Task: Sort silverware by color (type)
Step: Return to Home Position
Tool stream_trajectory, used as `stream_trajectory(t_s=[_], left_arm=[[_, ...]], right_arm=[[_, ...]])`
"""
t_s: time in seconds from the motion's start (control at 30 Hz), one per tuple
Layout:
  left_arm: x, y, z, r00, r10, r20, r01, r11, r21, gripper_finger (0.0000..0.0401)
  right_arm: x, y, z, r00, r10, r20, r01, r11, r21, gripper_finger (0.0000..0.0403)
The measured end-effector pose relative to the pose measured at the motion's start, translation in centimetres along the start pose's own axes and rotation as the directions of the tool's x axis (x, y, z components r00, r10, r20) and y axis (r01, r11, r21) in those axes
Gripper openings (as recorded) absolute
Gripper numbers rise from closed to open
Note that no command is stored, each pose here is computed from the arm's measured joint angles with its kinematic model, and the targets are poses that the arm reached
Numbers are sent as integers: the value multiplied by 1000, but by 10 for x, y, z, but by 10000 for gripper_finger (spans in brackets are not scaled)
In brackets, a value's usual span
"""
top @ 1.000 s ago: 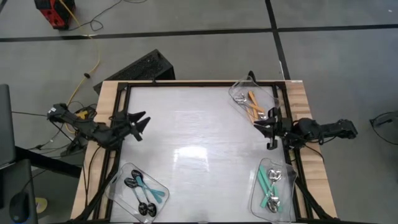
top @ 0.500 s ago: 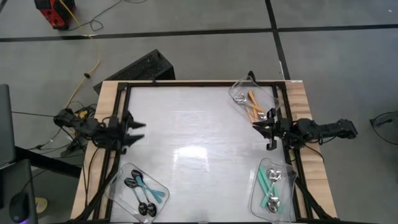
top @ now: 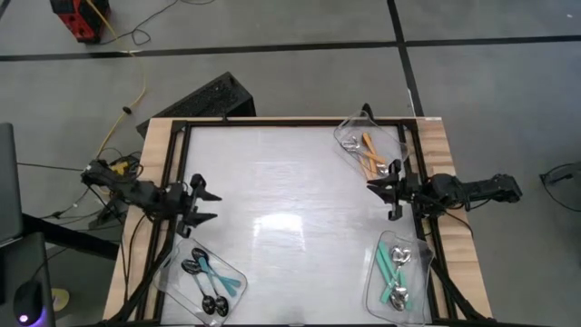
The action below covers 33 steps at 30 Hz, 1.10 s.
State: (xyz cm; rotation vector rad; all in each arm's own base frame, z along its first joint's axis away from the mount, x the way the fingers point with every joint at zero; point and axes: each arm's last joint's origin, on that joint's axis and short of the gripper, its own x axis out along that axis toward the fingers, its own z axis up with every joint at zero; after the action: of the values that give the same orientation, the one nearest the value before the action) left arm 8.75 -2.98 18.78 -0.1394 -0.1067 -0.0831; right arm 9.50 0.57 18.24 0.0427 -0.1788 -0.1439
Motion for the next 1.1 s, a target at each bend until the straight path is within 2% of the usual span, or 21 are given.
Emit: stream_trajectory(t_s=[0.1,0.2,0.63,0.83,1.1], left_arm=[[1,-2,-7,997,-75,25,75,997,-16,226],[1,-2,-13,995,-98,-29,97,994,-43,226],[1,-2,-15,996,-81,-47,81,997,-12,226],[1,-1,-15,997,-68,-47,69,997,19,226],[2,-1,-15,997,-60,-48,60,998,-6,226]], right_arm=[[0,0,0,1000,0,-2,0,1000,0,87],[0,0,0,1000,0,-4,0,1000,4,87],[-1,0,-10,995,3,-103,-1,1000,13,87],[0,1,-12,993,8,-120,-9,1000,-7,87],[0,-2,-12,992,-15,-123,13,1000,-16,87]])
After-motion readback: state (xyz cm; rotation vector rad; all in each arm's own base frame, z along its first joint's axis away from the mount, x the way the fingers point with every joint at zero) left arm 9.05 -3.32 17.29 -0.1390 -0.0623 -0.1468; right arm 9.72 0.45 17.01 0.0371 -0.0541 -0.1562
